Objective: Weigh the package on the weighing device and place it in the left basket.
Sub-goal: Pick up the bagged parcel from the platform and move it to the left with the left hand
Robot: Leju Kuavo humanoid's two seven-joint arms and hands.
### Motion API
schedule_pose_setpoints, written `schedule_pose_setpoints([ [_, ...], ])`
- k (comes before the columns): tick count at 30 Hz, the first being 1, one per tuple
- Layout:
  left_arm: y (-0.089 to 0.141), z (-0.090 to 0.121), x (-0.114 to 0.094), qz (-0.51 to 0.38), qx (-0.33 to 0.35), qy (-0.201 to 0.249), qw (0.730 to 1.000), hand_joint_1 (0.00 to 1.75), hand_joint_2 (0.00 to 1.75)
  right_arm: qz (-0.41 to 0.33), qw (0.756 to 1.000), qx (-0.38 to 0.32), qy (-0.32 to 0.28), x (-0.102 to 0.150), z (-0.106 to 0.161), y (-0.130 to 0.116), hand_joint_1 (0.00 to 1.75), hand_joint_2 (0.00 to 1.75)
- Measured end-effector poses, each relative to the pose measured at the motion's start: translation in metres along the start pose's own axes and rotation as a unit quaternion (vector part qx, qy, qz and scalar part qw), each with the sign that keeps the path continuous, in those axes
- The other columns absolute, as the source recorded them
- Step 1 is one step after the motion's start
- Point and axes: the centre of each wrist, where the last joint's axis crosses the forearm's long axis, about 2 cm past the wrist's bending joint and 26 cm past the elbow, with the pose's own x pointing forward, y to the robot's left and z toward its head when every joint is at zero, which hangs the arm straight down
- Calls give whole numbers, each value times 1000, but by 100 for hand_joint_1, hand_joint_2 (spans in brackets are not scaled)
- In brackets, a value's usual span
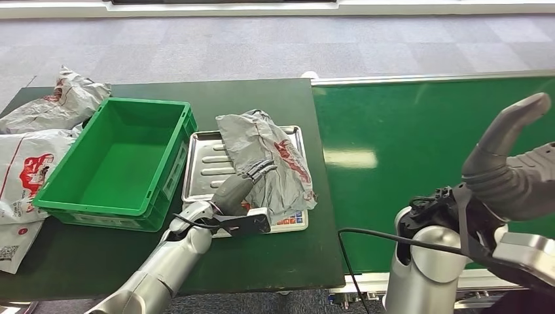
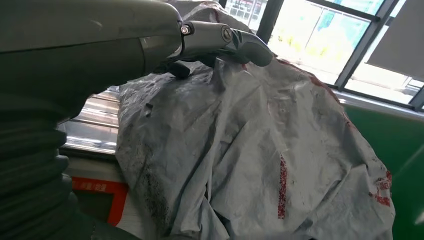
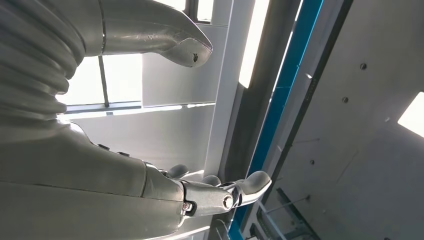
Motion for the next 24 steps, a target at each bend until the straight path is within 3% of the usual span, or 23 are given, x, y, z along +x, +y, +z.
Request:
schedule_pose_setpoints([
  [4, -5, -2, -2, 0, -30, 1, 1000, 0, 175, 1, 1000, 2, 0, 0, 1, 0, 0, 175],
  [8, -7, -4, -3, 3, -37, -1, 999, 175, 175, 3, 1000, 4, -2, 0, 1, 0, 0, 175],
  [24, 3, -13, -2, 35, -18, -27, 999, 175, 175, 9, 1000, 19, 2, -3, 7, 3, 0, 175],
])
